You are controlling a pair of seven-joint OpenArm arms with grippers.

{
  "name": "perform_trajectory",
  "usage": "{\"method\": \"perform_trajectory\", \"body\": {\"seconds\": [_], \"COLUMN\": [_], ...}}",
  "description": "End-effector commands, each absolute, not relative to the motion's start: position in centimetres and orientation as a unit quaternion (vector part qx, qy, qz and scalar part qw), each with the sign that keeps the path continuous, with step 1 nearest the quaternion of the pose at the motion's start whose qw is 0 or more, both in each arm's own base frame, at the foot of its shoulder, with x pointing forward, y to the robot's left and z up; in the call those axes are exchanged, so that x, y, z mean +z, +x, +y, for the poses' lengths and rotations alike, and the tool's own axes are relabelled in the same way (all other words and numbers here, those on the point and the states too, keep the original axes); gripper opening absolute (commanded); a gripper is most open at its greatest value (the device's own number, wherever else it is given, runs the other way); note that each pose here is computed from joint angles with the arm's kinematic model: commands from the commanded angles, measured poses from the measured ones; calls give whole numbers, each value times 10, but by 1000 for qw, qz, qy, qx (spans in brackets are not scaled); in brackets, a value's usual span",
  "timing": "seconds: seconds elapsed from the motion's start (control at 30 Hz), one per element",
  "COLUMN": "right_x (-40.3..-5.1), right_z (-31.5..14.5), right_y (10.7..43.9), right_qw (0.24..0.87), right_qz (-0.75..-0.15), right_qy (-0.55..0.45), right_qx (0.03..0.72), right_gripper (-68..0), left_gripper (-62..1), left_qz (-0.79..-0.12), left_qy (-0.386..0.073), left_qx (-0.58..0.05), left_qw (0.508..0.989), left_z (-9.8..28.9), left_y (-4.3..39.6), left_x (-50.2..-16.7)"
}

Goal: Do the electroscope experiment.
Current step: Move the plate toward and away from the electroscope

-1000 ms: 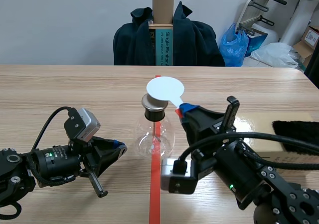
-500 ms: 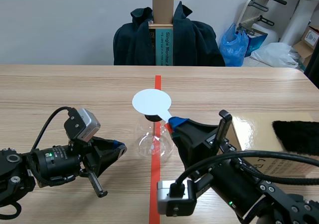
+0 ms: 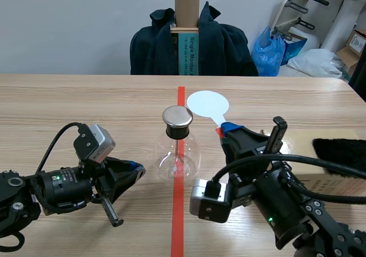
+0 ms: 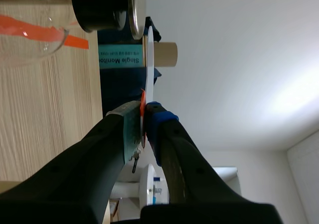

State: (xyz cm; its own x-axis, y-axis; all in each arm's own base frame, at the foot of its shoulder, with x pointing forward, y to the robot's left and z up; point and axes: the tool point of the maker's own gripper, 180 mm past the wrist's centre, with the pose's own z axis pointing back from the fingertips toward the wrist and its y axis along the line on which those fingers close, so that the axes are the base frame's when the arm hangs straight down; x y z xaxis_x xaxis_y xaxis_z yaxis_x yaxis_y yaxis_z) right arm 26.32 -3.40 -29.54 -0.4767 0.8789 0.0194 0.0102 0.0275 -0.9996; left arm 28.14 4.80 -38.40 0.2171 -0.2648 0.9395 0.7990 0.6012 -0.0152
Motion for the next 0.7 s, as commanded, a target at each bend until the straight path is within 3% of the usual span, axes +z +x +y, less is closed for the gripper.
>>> {"method": "perform_trajectory", "body": {"seconds": [0.0, 0.33, 0.67], "right_x": [-282, -281, -281], "right_z": [-37, -40, -15], "right_y": [270, 272, 257], "right_qw": [359, 362, 310], "right_qz": [-627, -624, -653], "right_qy": [-375, -381, -332], "right_qx": [581, 578, 607], "right_gripper": [-669, -669, -669], "left_gripper": [-577, -577, -577], "left_qz": [-527, -527, -527], "left_qy": [-263, -263, -263], "left_qx": [-358, -358, -358], "left_qw": [724, 724, 724], "left_z": [47, 47, 47], "left_y": [288, 288, 288], "left_x": [-373, -373, -373]}}
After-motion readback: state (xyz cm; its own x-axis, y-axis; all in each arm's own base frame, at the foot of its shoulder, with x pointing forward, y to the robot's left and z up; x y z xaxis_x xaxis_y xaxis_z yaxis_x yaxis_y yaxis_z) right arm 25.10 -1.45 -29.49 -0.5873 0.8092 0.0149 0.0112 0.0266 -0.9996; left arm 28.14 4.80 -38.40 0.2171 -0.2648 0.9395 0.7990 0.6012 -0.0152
